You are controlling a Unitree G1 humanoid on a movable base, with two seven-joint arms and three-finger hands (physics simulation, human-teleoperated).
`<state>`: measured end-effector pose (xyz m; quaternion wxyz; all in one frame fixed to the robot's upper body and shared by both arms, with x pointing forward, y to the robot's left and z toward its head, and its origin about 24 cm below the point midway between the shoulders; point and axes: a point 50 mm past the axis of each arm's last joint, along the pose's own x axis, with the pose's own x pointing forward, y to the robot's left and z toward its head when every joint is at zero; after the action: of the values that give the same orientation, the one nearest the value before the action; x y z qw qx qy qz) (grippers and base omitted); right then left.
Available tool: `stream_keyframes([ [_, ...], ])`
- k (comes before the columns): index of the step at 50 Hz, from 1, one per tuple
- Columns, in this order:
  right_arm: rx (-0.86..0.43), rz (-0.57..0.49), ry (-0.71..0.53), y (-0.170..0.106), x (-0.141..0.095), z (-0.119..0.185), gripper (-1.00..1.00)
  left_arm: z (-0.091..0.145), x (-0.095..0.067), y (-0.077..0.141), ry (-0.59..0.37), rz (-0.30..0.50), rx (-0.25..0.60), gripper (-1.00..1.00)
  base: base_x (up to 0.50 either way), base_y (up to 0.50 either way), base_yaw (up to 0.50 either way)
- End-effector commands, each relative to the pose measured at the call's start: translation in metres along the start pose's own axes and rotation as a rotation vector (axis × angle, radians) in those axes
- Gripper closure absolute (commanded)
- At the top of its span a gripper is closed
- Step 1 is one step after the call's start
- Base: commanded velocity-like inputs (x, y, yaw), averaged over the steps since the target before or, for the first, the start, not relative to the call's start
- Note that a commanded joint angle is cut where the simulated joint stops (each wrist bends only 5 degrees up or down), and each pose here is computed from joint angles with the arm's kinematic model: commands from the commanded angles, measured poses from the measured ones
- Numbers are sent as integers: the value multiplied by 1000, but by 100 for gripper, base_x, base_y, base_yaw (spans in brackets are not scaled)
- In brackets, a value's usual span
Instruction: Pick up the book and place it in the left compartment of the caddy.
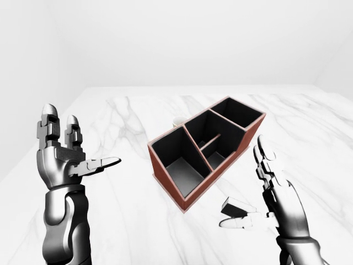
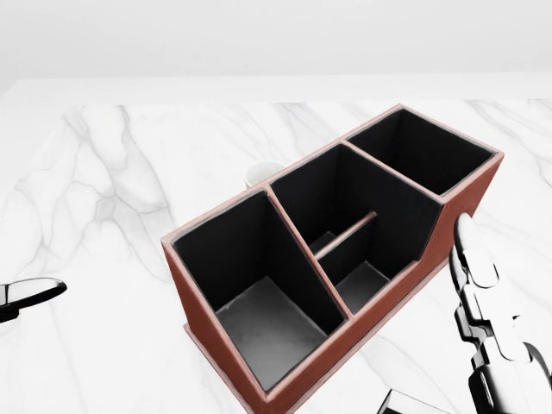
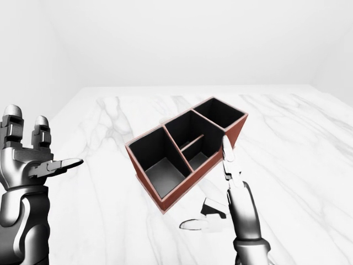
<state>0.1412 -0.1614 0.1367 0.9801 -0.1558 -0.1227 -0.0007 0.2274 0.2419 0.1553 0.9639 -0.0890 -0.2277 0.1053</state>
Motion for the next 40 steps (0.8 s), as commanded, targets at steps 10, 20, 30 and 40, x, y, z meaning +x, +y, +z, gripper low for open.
stream_keyframes([
  [10, -136, -15, 137, -8, -13, -15, -100, 0, 0, 0, -1, 1, 1, -100, 0, 0, 0],
  [20, -187, -33, 196, -10, -14, -24, -100, 1, 0, 0, -4, 1, 0, -100, 0, 0, 0],
  [30, -222, -21, 232, -7, -14, -32, -100, 0, 0, 0, 0, 2, 0, -100, 0, 0, 0],
  [40, -248, -24, 260, -7, -15, -38, -100, 1, -1, 0, -5, 3, 1, -100, 0, 0, 0],
])
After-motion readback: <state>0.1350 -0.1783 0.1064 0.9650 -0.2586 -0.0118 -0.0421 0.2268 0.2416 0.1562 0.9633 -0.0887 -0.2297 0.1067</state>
